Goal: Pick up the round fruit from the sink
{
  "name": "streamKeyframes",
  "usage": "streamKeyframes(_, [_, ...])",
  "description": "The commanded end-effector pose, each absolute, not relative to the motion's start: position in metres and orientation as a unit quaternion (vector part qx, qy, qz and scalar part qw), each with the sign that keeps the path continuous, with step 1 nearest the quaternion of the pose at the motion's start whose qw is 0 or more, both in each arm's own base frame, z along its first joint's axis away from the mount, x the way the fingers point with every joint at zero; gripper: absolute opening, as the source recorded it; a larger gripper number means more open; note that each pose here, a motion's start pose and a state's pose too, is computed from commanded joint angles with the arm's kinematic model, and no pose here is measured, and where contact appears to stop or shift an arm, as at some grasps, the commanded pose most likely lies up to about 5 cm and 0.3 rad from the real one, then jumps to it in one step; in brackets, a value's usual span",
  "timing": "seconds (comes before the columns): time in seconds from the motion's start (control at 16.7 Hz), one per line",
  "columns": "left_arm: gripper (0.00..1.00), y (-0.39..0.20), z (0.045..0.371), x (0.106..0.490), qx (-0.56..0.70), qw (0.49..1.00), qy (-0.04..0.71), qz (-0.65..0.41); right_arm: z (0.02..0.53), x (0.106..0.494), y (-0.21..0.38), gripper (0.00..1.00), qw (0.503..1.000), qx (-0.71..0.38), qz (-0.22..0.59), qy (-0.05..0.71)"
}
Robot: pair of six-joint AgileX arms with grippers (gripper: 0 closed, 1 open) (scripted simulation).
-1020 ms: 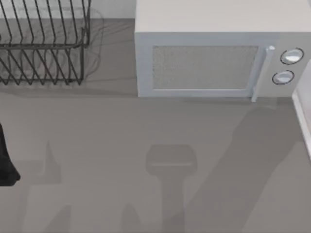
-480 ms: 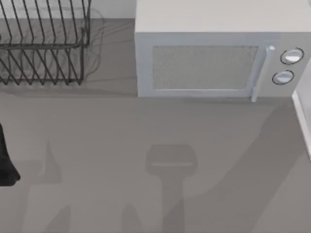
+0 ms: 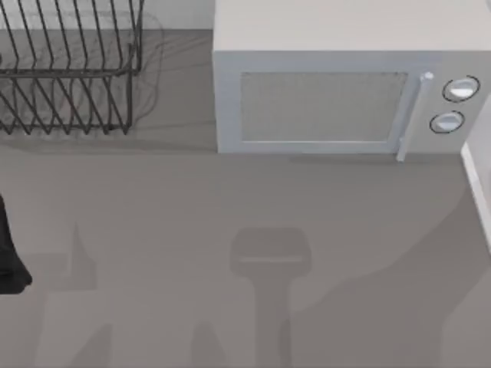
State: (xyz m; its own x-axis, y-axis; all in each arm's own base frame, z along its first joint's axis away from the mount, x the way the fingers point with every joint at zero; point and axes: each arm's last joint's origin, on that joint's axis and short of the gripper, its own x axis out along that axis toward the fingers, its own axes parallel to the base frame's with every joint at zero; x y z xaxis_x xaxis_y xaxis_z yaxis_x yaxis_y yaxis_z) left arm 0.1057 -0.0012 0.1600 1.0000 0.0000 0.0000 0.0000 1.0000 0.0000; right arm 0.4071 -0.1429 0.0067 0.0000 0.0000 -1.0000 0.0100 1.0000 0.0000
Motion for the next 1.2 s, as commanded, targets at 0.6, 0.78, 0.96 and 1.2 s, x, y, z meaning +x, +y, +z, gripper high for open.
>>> streamKeyframes(0.6, [1.00, -0.0012, 0.1600, 0.1057, 0.000, 1.000, 0.000, 0.000, 0.0067, 0.4071, -0.1429, 0.47, 0.707, 0.004, -0.004, 0.707])
streamKeyframes(0.78, [1.00, -0.0012, 0.1600, 0.1057, 0.000, 1.000, 0.000, 0.000, 0.0067, 0.4071, -0.1429, 0.25, 0.707, 0.004, -0.004, 0.707])
streamKeyframes(0.96, [1.00, -0.0012, 0.1600, 0.1057, 0.000, 1.000, 0.000, 0.000, 0.0067, 0.4071, -0.1429, 0.02, 0.707, 0.004, -0.004, 0.707])
streamKeyframes(1.2, [1.00, -0.0012, 0.1600, 0.1057, 0.000, 1.000, 0.000, 0.000, 0.0067, 0.4071, -0.1429, 0.00, 0.707, 0.004, -0.004, 0.707])
